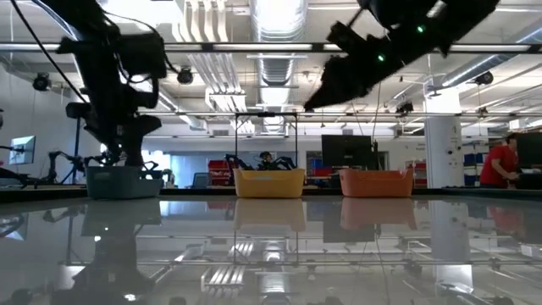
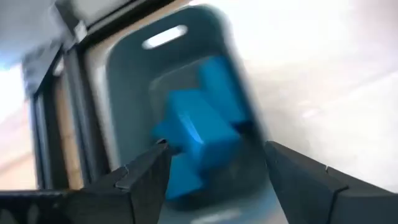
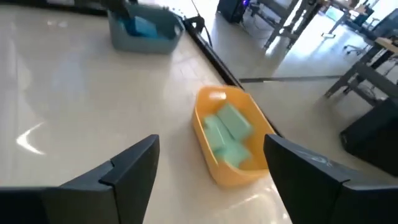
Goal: Sort & place blocks by color
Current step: Put the blue cube block into the dark blue bin, then return to home position
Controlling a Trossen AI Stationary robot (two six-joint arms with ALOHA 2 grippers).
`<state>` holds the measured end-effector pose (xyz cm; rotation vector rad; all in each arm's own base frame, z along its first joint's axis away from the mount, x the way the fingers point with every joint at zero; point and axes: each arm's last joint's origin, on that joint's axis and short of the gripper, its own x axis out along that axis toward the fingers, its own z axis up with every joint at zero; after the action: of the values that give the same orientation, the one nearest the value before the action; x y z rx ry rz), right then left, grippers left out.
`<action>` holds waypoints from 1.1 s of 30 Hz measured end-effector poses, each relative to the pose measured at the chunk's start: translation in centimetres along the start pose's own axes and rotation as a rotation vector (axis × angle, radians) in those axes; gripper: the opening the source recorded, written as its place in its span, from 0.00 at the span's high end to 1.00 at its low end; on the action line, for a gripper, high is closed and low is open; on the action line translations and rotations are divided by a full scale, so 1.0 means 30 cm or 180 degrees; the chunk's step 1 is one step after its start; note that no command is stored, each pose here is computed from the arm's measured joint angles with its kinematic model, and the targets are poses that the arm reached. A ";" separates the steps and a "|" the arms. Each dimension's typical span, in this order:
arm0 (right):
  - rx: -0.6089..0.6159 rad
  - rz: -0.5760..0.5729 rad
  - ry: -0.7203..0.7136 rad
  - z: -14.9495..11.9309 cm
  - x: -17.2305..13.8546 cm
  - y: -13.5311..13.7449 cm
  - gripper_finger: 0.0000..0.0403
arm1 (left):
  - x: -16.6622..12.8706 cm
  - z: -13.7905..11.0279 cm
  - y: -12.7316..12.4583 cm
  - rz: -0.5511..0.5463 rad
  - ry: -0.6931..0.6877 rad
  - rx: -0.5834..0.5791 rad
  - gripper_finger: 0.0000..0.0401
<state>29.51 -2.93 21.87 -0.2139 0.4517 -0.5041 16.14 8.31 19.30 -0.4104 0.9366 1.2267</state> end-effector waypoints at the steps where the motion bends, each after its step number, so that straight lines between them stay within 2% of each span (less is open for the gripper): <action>1: -0.0051 0.0016 -0.0005 -0.022 -0.009 -0.008 0.31 | -0.022 -0.016 -0.009 -0.0087 -0.0076 0.0155 0.40; 3: -0.0118 0.0126 -0.0055 -0.074 -0.031 -0.027 0.33 | -0.076 -0.052 -0.025 -0.0360 -0.0223 0.0562 0.40; 6: -0.0199 0.0583 -0.0202 -0.165 -0.075 -0.055 0.37 | -0.162 -0.122 -0.046 -0.1009 -0.0498 0.1318 0.40; 7: -0.0192 0.0734 -0.0292 -0.194 -0.093 -0.062 0.38 | -0.187 -0.148 -0.049 -0.1224 -0.0621 0.1513 0.40; 9: -0.0141 0.0815 -0.0480 -0.241 -0.130 -0.080 0.40 | -0.230 -0.191 -0.042 -0.1634 -0.0873 0.1735 0.42; 12: -0.0134 0.0694 -0.0723 -0.297 -0.193 -0.107 0.43 | -0.268 -0.235 -0.015 -0.2144 -0.1229 0.1666 0.47; 16: -0.0142 0.0586 -0.1067 -0.336 -0.272 -0.133 0.46 | -0.272 -0.254 0.018 -0.2627 -0.1686 0.1326 0.57; 21: -0.0063 0.0590 -0.1362 -0.402 -0.345 -0.146 0.49 | -0.236 -0.283 0.029 -0.2929 -0.2319 0.1259 0.72; 25: -0.0099 0.0712 -0.1459 -0.402 -0.390 -0.150 0.52 | -0.201 -0.313 0.035 -0.3108 -0.2705 0.1239 0.82; 30: -0.0056 0.0618 -0.2122 -0.366 -0.473 -0.177 0.56 | -0.164 -0.345 0.047 -0.3238 -0.2868 0.1174 0.92; 33: -0.0057 0.0591 -0.2267 -0.364 -0.498 -0.185 0.58 | -0.147 -0.359 0.052 -0.3337 -0.2945 0.1072 0.97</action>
<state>10.43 -1.03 19.36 -0.3465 -0.2188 -0.2155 10.37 -1.63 16.87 0.0011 0.0339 0.1845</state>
